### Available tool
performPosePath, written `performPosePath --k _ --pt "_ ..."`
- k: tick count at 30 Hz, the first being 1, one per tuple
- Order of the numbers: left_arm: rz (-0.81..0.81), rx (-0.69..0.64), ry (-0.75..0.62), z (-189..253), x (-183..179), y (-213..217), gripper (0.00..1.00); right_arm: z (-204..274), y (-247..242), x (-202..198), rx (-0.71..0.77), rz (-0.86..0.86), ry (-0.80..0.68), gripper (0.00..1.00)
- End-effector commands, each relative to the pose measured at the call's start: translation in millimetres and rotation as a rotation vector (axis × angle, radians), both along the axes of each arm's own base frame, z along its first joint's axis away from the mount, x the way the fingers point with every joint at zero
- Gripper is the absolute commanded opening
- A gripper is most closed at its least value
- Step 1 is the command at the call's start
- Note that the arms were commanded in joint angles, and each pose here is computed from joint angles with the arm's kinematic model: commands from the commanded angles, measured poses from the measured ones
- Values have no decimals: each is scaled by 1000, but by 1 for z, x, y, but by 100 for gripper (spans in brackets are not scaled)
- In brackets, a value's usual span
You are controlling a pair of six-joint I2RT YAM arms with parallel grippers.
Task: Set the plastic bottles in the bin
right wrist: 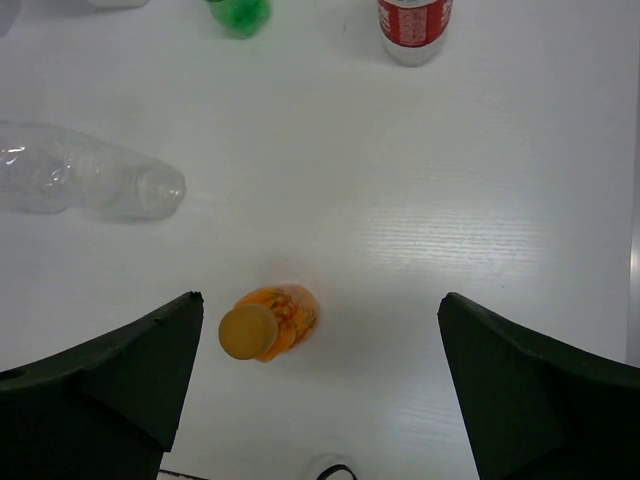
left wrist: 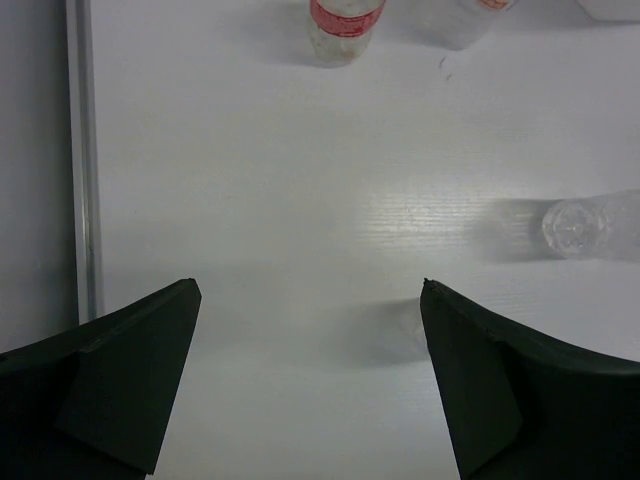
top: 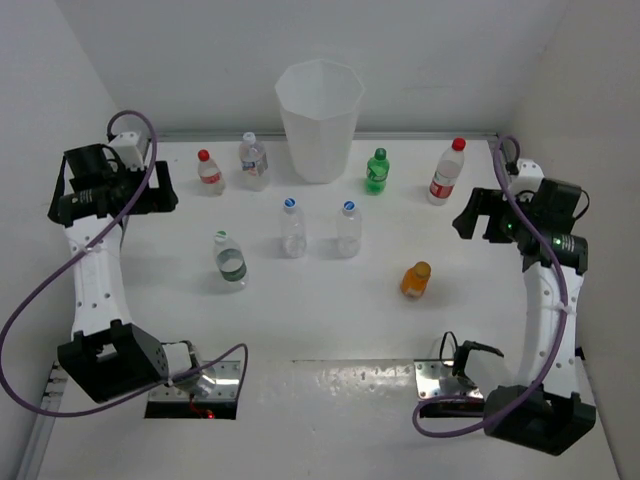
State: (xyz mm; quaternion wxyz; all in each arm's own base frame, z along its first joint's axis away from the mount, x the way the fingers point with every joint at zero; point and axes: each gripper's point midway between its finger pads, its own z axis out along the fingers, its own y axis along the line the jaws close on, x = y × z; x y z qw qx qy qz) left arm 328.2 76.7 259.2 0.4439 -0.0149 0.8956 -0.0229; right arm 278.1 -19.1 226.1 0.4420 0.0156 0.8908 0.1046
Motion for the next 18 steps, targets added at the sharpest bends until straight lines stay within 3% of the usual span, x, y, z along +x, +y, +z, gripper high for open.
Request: performPosePath --k 1,6,8,10,14,18 --pt "8 37 -108 41 1 7 99 13 3 7 -12 50 -61 100" --pt "-96 -72 -171 69 0 -5 99 8 13 6 29 153 45 98" --pt "-117 -103 -130 66 1 -6 99 4 17 4 59 177 98 96" --pt "-241 -142 -96 63 -8 -23 99 -1 19 2 76 189 125 96" --pt "-506 -100 -70 54 -30 -55 98 -6 23 -3 87 210 117 96" --pt "-649 -49 -35 35 -57 -76 98 -12 30 -5 131 230 138 96"
